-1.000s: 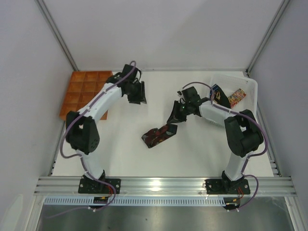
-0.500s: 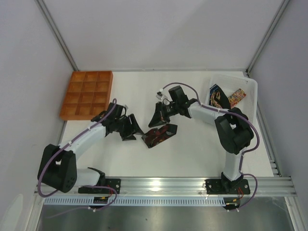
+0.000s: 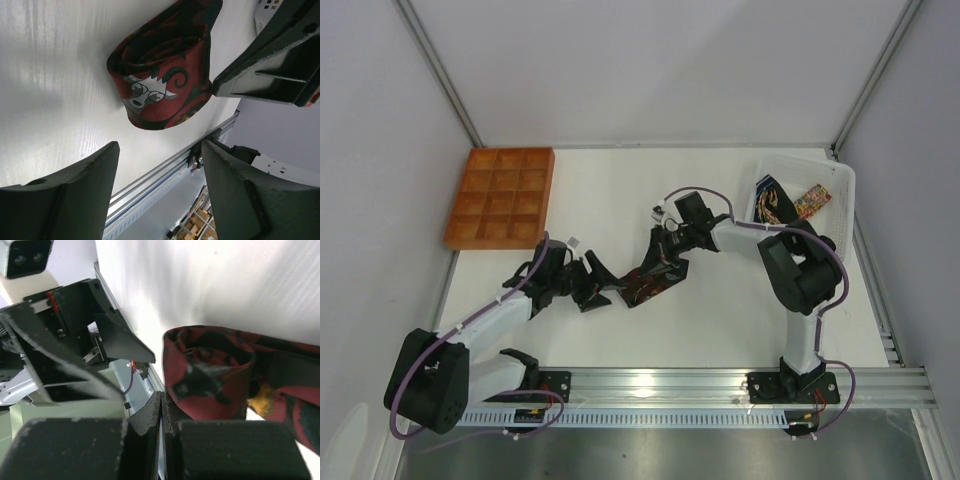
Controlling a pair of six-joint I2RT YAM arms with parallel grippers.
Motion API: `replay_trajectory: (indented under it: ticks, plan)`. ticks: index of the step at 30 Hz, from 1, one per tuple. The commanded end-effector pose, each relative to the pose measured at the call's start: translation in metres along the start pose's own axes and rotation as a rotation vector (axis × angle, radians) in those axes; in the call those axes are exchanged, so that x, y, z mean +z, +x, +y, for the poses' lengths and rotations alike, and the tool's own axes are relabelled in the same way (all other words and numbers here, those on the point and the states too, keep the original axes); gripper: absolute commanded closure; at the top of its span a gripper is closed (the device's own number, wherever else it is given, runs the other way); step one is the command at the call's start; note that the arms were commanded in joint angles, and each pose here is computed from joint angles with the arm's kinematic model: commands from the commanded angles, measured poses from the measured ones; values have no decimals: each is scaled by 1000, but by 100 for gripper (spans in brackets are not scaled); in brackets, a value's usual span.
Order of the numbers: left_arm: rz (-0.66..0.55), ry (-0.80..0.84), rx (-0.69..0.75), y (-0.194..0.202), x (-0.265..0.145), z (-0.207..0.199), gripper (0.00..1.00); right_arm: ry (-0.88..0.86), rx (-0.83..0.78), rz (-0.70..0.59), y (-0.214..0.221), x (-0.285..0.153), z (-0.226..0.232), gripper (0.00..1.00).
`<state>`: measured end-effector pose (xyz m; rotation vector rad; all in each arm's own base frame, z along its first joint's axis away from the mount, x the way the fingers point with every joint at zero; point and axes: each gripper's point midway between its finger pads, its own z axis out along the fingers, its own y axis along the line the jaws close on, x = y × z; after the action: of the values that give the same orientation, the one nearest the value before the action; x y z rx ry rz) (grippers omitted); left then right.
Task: Roll the ties
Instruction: Place the rolled tie into the container
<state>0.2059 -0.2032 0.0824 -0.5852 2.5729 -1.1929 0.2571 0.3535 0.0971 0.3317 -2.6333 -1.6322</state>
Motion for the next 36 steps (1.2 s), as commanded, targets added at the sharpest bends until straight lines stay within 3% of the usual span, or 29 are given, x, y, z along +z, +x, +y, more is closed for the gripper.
replay_trajectory:
  ticks: [1,20,36]
  plan:
    - [-25,109,4,-6,-1,-21,24,-7,-17,-6,-6,5,-9,94]
    - [-23,82,-58,-10,23,2,15,59,63,-29,-9,5,-54,96]
    - [-11,88,-126,-10,54,-15,9,70,95,-49,-11,-3,-68,96]
